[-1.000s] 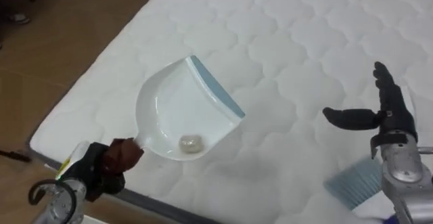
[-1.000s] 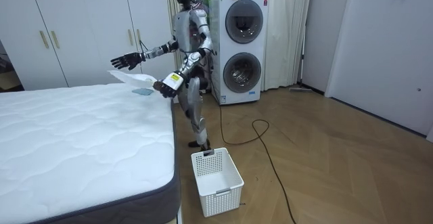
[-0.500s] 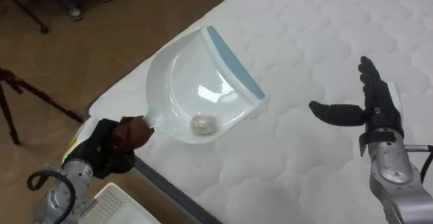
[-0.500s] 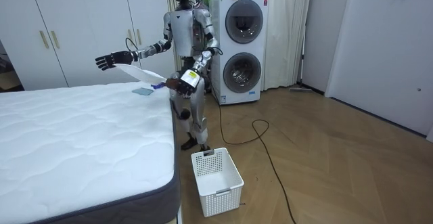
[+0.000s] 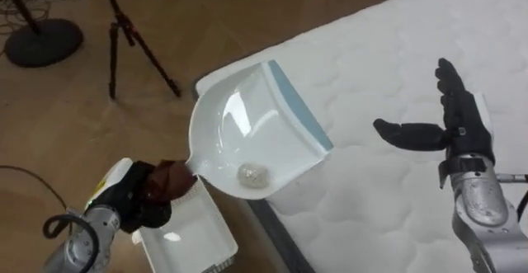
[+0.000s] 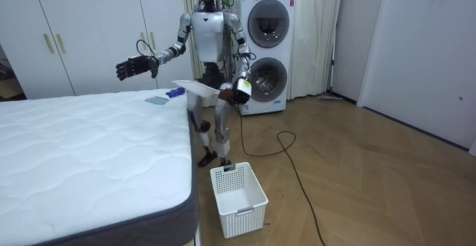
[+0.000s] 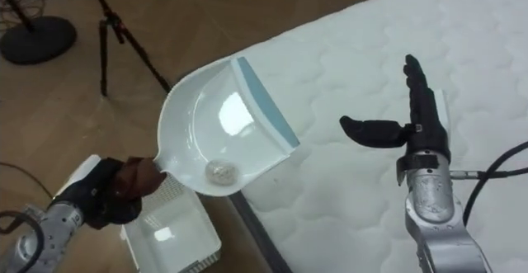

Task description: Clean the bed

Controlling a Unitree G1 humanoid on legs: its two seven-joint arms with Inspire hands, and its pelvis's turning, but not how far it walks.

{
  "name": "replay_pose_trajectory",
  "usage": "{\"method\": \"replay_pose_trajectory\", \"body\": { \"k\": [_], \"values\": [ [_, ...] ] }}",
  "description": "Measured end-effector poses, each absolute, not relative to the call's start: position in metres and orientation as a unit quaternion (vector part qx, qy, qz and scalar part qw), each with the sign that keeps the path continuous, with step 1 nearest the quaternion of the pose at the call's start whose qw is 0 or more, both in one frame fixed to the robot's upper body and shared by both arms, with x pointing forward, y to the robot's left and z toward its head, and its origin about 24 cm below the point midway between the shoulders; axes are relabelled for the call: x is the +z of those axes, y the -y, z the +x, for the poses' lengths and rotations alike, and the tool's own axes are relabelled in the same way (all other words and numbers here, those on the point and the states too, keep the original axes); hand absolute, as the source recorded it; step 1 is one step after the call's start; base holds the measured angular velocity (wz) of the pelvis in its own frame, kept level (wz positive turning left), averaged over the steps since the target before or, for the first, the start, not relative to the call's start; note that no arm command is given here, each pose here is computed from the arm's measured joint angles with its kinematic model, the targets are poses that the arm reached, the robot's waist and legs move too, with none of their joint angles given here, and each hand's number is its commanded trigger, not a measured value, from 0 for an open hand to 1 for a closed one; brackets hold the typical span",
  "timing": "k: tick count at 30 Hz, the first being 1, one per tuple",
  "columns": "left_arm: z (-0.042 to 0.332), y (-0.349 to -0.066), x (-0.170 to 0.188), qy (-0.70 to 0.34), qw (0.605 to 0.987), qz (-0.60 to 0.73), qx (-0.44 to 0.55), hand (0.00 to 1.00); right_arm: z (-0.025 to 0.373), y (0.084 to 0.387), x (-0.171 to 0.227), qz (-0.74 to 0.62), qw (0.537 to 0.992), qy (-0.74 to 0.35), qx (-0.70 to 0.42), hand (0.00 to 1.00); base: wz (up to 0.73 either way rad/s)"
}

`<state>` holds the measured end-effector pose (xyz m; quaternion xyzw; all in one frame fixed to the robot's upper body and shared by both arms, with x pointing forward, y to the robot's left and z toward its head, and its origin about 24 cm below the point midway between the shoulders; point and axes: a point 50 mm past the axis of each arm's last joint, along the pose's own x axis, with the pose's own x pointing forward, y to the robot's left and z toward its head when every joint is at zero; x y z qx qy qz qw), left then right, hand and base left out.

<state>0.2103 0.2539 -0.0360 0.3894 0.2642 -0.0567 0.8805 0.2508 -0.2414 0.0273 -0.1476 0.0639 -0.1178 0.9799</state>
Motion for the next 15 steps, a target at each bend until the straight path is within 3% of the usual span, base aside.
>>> {"method": "replay_pose_trajectory", "body": {
  "k": [5, 9, 15],
  "values": [
    [0.208, -0.252, -0.039, -0.269, 0.880, 0.388, -0.058, 1.00, 0.250, 0.242, 0.023, -0.142, 0.980, -0.072, -0.118, 0.00, 0.52],
    [0.210, -0.248, -0.039, -0.266, 0.872, 0.405, -0.067, 1.00, 0.248, 0.245, 0.017, -0.141, 0.979, -0.082, -0.125, 0.00, 1.03],
    [0.209, -0.247, -0.043, -0.276, 0.856, 0.427, -0.093, 1.00, 0.248, 0.239, 0.012, -0.118, 0.982, -0.092, -0.118, 0.00, 0.16]
  ]
}}
